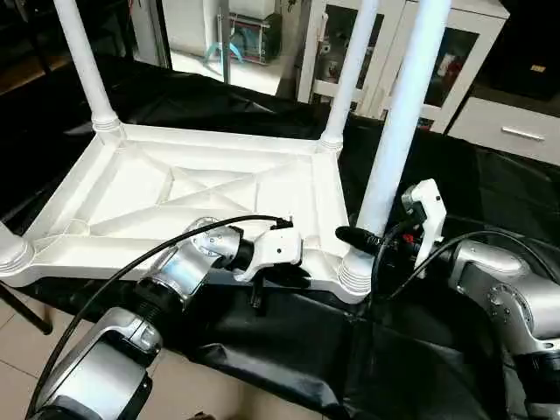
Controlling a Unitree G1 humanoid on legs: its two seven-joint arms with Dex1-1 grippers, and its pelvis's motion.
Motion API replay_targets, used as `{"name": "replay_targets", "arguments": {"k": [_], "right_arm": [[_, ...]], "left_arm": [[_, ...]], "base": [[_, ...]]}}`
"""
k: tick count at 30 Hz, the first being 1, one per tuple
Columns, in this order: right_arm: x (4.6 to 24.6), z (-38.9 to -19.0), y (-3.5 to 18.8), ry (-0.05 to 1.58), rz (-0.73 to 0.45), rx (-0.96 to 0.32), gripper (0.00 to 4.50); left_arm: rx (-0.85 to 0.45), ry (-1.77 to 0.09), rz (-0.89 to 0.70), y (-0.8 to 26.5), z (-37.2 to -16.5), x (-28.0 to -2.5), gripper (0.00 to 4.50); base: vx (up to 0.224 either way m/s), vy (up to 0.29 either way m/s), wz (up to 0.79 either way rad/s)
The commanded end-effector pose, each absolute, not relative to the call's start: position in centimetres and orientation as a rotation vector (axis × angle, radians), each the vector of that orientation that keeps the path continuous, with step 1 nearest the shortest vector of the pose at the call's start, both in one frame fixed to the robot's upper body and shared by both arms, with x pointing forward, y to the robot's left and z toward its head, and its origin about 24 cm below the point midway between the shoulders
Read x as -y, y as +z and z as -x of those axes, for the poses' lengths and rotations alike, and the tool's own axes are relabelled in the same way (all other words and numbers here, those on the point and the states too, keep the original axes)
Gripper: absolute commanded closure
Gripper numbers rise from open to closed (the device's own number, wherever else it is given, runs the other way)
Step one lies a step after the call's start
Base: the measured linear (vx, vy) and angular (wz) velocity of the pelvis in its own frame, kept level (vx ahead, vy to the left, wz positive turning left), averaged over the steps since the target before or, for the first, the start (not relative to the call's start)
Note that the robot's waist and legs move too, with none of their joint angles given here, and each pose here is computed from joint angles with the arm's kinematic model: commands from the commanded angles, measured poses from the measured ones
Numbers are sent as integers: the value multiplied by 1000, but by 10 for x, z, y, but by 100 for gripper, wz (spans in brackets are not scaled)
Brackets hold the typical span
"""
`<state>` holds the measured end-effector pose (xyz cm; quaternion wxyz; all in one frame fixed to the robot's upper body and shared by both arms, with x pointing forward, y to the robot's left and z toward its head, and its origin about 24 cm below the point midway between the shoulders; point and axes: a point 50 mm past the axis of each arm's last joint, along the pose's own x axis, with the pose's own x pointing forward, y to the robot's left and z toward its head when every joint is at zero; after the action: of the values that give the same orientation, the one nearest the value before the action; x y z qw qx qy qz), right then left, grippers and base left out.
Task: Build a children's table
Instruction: Rotate table base
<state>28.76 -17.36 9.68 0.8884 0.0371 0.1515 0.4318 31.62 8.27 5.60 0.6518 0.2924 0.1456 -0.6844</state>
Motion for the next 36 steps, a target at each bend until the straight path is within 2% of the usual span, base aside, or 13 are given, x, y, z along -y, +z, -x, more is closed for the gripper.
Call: {"name": "replay_targets", "arguments": {"k": [1, 9, 17, 21, 26, 29, 32, 36], "right_arm": [[178, -285, 84, 879, -56, -403, 266], [181, -288, 86, 830, -98, -334, 266], [191, -281, 76, 763, -151, -306, 266], [202, -268, 58, 660, -231, -278, 267], [204, -264, 52, 620, -261, -251, 267], [202, -252, 41, 587, -280, -227, 267], [201, -248, 37, 585, -283, -228, 267], [196, -238, 30, 614, -223, -247, 267]], "left_arm": [[-404, -1592, -681, 42, -308, -83, 450], [-397, -1582, -683, 42, -308, -84, 450], [-391, -1568, -681, 42, -309, -85, 450], [-384, -1550, -676, 44, -311, -86, 450], [-379, -1545, -676, 45, -312, -86, 450], [-370, -1535, -675, 47, -314, -85, 450], [-369, -1534, -674, 48, -314, -85, 450], [-371, -1529, -678, 48, -315, -86, 450]], "base": [[0, 0, 0], [0, 0, 0], [0, 0, 0], [0, 0, 0], [0, 0, 0], [0, 0, 0], [0, 0, 0], [0, 0, 0]]}}
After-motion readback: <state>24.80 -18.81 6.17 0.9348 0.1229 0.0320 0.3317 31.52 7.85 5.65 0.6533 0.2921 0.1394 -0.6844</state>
